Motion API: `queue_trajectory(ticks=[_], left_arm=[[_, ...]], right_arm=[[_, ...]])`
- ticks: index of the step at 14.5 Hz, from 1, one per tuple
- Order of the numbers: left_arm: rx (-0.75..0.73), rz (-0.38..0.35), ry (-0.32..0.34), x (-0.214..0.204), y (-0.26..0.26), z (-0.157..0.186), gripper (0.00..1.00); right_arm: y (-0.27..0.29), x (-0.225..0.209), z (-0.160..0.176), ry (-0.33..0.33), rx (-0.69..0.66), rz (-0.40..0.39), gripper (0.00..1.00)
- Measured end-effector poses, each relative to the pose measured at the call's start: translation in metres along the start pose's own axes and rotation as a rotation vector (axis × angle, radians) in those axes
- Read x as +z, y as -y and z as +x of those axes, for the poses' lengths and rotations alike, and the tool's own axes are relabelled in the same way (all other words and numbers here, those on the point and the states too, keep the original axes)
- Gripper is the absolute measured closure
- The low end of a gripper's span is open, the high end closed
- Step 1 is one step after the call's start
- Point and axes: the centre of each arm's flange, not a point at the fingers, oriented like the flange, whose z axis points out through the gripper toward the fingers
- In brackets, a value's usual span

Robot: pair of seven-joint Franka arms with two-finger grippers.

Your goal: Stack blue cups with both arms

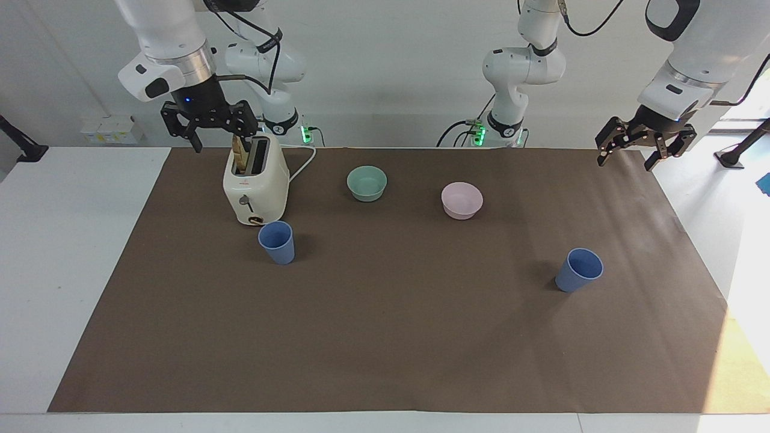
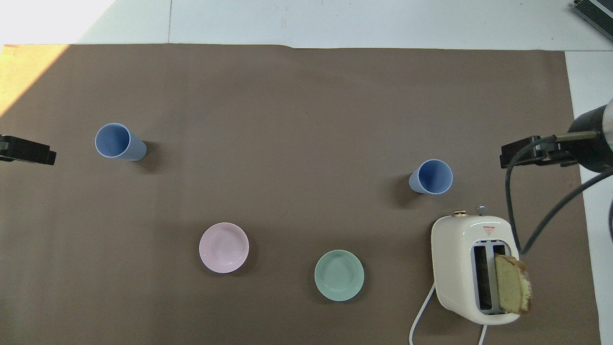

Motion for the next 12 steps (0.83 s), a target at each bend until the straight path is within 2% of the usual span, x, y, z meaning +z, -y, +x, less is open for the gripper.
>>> queue_trajectory(ticks=[12], left_arm=[[0.006, 0.000, -0.001, 0.0000, -0.0043, 0.0008, 0.00]], right_arm=[[0.0000, 0.0000, 0.0000, 0.000, 0.000, 0.000, 0.00]])
